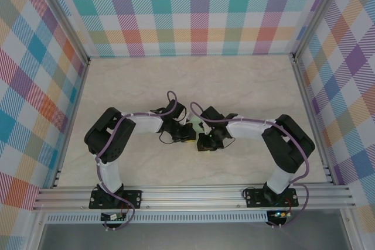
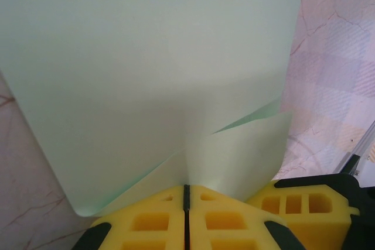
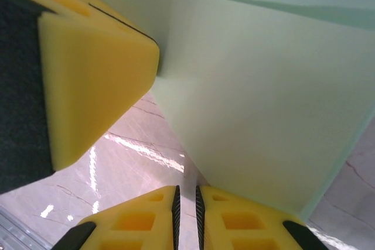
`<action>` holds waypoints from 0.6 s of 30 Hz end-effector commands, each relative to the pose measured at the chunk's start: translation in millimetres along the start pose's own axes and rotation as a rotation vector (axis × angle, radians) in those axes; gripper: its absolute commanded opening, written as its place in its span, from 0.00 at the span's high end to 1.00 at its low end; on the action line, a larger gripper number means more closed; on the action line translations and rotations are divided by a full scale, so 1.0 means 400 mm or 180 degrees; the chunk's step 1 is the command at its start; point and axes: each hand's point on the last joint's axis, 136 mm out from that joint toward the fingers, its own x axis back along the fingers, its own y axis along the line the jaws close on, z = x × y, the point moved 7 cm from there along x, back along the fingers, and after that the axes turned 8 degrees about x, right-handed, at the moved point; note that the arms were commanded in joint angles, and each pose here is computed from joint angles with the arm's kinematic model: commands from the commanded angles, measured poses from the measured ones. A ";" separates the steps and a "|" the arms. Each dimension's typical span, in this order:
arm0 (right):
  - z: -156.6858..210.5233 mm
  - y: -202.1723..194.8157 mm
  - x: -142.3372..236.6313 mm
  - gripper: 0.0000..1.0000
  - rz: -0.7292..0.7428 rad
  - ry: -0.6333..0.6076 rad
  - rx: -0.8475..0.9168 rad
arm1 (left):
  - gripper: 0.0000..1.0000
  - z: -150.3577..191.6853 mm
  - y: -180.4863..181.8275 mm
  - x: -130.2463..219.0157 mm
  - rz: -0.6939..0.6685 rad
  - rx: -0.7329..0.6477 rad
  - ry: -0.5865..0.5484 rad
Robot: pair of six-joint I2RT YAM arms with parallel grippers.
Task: Fold a paper plane with a square sheet of paper (fold left side to right side)
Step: Third fold the triangle at the center of the table.
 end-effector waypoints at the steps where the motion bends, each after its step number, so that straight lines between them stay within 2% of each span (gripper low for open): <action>1: 0.012 0.002 0.017 0.82 -0.0124 -0.0035 -0.0083 | 0.92 0.003 0.047 -0.017 -0.0356 0.0078 -0.0037; 18: 0.013 -0.017 0.035 0.82 -0.0155 -0.0126 -0.0202 | 0.93 0.001 0.045 -0.017 -0.0359 0.0070 -0.0035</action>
